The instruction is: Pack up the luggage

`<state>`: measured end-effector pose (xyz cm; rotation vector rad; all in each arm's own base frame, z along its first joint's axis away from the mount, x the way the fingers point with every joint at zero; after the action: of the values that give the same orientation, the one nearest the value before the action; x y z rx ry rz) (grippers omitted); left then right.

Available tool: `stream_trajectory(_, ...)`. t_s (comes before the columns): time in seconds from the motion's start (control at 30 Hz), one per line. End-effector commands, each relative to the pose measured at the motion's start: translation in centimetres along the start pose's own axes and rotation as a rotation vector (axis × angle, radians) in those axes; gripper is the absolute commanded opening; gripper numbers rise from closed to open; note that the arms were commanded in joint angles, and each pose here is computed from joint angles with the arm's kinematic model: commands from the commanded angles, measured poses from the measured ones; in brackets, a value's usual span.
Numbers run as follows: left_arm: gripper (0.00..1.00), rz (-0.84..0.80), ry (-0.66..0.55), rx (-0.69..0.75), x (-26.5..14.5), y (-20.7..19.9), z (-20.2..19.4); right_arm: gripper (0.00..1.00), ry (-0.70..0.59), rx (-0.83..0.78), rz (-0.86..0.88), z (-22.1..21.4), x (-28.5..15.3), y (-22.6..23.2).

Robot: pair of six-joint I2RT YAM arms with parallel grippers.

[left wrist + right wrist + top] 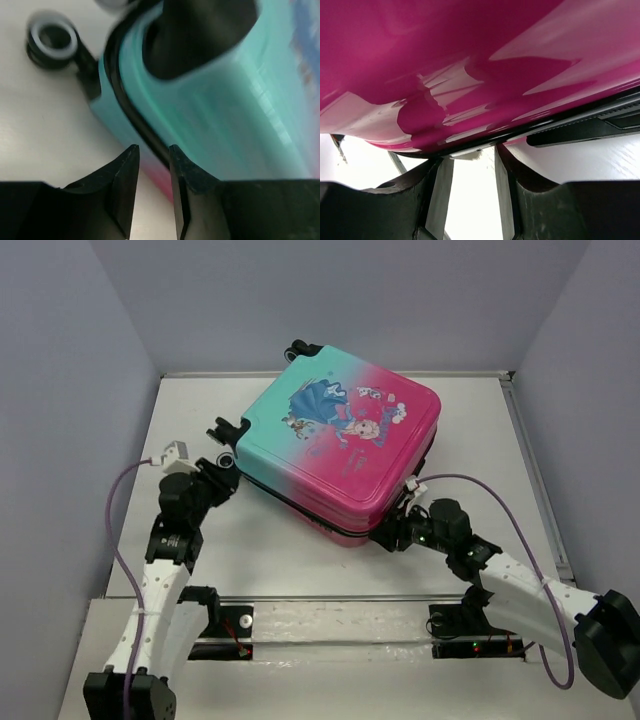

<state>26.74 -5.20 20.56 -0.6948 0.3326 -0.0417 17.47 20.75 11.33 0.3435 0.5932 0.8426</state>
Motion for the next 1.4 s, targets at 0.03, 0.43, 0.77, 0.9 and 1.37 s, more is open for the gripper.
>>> stream_trajectory(0.03, 0.37, -0.150, 0.246, -0.032, -1.6, -2.2, -8.9, 0.43, -0.255, -0.082, 0.050, 4.3, 0.2, 1.3)
stream_trajectory(0.43, 0.39, -0.372, 0.375, 0.055, -2.3, -10.0, -15.7, 0.14, -0.422, -0.074, 0.073, 5.4, -0.2, 2.0)
stream_trajectory(0.77, 0.40, -0.441, 0.343, 0.049, -2.0, -13.7, -15.6, 0.07, -0.279, 0.032, 0.022, 1.7, -1.4, 2.2)
stream_trajectory(0.9, 0.40, -0.450, 0.333, 0.054, -1.5, -14.9, -15.4, 0.07, -0.164, 0.063, -0.006, -0.8, -1.5, 3.2)
stream_trajectory(1.37, 0.40, -0.491, 0.359, 0.097, -0.1, -18.7, -16.6, 0.07, -0.050, -0.128, -0.276, -2.1, 5.0, 13.3)
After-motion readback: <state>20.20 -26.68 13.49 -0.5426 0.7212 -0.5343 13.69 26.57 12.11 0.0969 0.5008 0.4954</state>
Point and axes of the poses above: each gripper's point midway between its finger pads, its own x axis out along the fingers, its own y axis along the line the jaws close on, z = x × y, the point moved 3 cm from there along -x, back along the fingers, and after that the axes turned 2 degrees about x, right-handed, at the moved point
